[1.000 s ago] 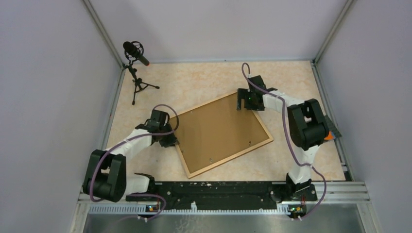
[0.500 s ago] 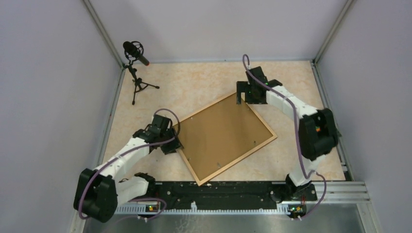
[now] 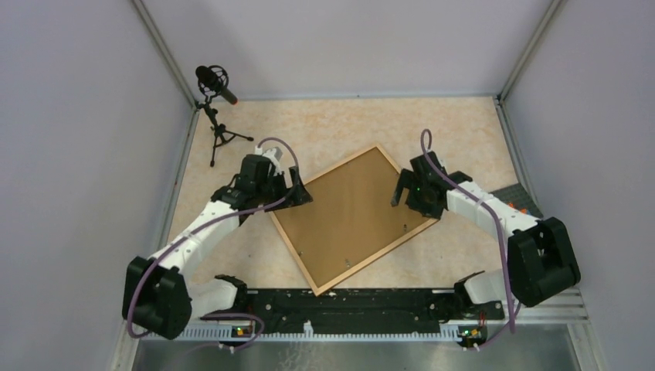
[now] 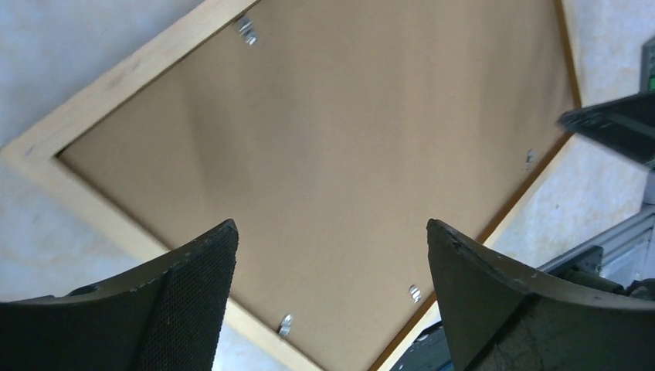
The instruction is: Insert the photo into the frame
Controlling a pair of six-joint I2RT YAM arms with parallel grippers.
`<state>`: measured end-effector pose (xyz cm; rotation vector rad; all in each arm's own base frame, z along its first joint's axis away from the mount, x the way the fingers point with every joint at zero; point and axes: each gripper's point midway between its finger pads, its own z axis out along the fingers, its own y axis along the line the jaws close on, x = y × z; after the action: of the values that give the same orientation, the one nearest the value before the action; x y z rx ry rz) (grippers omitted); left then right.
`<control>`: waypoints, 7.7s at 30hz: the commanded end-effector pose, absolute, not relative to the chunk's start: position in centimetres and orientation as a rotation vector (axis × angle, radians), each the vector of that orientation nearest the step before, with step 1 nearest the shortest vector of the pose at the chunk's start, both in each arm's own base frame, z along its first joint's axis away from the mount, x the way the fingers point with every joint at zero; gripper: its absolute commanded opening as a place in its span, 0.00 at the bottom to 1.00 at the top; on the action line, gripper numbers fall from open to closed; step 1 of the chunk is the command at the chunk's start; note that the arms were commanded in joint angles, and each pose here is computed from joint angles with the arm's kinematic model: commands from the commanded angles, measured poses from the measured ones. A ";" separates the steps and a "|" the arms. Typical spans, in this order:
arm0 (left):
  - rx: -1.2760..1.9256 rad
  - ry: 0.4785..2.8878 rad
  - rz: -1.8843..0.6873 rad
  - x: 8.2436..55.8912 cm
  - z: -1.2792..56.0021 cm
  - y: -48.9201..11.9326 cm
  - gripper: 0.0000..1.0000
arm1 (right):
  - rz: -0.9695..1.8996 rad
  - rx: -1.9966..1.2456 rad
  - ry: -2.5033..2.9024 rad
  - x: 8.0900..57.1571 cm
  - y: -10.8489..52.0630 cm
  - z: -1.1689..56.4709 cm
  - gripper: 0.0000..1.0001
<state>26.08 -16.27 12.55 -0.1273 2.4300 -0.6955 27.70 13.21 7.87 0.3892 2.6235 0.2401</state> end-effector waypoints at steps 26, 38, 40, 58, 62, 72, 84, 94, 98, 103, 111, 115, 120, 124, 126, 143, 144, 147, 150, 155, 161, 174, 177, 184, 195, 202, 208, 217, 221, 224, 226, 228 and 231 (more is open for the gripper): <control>0.139 2.712 -0.506 38.2 4.5 -17.6 0.95 | 0.392 0.553 2.618 21.8 10.5 4.3 0.87; -0.024 2.819 -0.551 33.3 2.9 -17.0 0.92 | 0.383 0.429 2.599 24.7 11.2 4.0 0.86; -0.038 2.818 -0.607 32.2 3.3 -17.4 0.92 | 0.362 0.377 2.594 25.8 11.3 4.1 0.86; -0.059 2.812 -0.455 27.5 2.7 -14.0 0.92 | 0.161 0.045 2.747 28.0 12.7 3.4 0.70; -0.050 2.816 -0.462 27.5 2.6 -14.0 0.92 | 0.114 0.050 2.770 27.7 12.8 2.4 0.68; -0.042 2.807 -0.478 27.3 2.7 -14.1 0.92 | 0.089 0.121 2.739 29.2 13.0 2.5 0.50; -0.051 2.810 -0.524 26.8 2.7 -14.6 0.91 | 0.203 0.236 2.740 28.8 14.3 1.8 0.04; -0.048 2.804 -0.531 26.7 2.8 -14.6 0.91 | 0.186 0.227 2.709 30.1 14.4 3.5 0.52; -0.048 2.806 -0.538 26.7 2.8 -14.7 0.91 | 0.177 0.230 2.726 29.9 14.4 2.8 0.52; -0.048 2.803 -0.539 26.7 2.9 -14.7 0.91 | 0.178 0.250 2.742 29.7 14.5 1.9 0.41; -0.056 2.814 -0.561 26.4 2.7 -14.9 0.91 | 0.215 0.262 2.725 30.1 15.0 2.4 0.00; -0.072 2.824 -0.600 25.9 2.5 -15.3 0.91 | 0.242 0.246 2.713 30.8 15.5 2.8 0.00; -0.105 2.842 -0.760 24.4 2.4 -16.8 0.91 | 0.324 0.157 2.690 32.4 16.8 3.4 0.00; -0.164 2.849 -0.925 22.6 2.3 -18.1 0.91 | 0.414 0.036 2.642 35.2 17.6 4.2 0.00; -0.193 2.841 -1.006 21.7 2.6 -18.7 0.91 | 0.450 -0.035 2.623 36.7 18.1 4.6 0.00; -0.168 2.729 -0.792 22.9 4.6 -16.4 0.91 | 0.291 -0.187 2.652 33.7 16.4 7.7 0.69; -0.171 2.737 -0.788 23.1 4.3 -16.4 0.90 | 0.278 -0.190 2.662 32.3 16.1 7.7 0.69; -0.175 2.778 -0.782 23.3 3.3 -16.5 0.85 | 0.241 -0.168 2.697 28.4 15.0 7.3 0.69; -0.203 2.793 -0.738 24.3 2.6 -16.1 0.76 | 0.283 -0.124 2.723 25.6 14.6 6.3 0.65; -0.258 2.795 -0.706 25.4 2.3 -15.7 0.72 | 0.354 -0.103 2.685 25.7 15.4 4.4 0.50; -0.267 2.794 -0.706 25.3 2.2 -15.6 0.66 | 0.294 -0.122 2.679 29.6 16.4 3.3 0.46; -0.353 2.780 -0.682 27.0 2.1 -13.2 0.62 | 0.131 -0.215 2.671 32.3 15.4 5.8 0.61; -0.372 2.780 -0.709 27.2 2.0 -13.1 0.62 | 0.067 -0.246 2.686 30.0 13.5 6.6 0.64; -0.379 2.787 -0.737 27.1 1.8 -13.3 0.61 | 0.146 -0.216 2.762 25.5 13.4 6.0 0.53; -0.391 2.794 -0.744 26.5 1.5 -13.3 0.59 | 0.210 -0.250 2.768 25.5 15.2 3.5 0.51; -0.392 2.800 -0.759 26.3 1.4 -13.4 0.59 | 0.210 -0.240 2.757 26.2 15.9 2.6 0.51; -0.393 2.798 -0.762 26.1 1.4 -13.4 0.59 | 0.173 -0.217 2.751 26.3 15.6 2.0 0.46; -0.396 2.802 -0.775 26.0 1.3 -13.5 0.59 | 0.077 -0.151 2.767 25.9 14.5 1.0 0.36; -0.397 2.799 -0.782 26.0 1.4 -13.6 0.59 | 0.071 -0.047 2.761 25.8 14.3 0.5 0.19; -0.398 2.798 -0.785 26.0 1.4 -13.6 0.59 | 0.055 0.062 2.738 25.7 13.9 0.2 0.05; -0.399 2.798 -0.787 25.9 1.4 -13.6 0.59 | 0.026 0.141 2.701 26.0 13.3 0.3 0.00; -0.397 2.795 -0.789 25.9 1.4 -13.7 0.59 | 0.013 0.226 2.667 26.1 12.9 0.4 0.00; -0.395 2.794 -0.793 25.9 1.5 -13.7 0.58 | -0.089 0.421 2.616 26.2 11.3 0.8 0.00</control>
<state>26.90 -14.40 3.11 -0.3989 2.7590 -0.8568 27.05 14.76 2.48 0.1573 2.6567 0.1461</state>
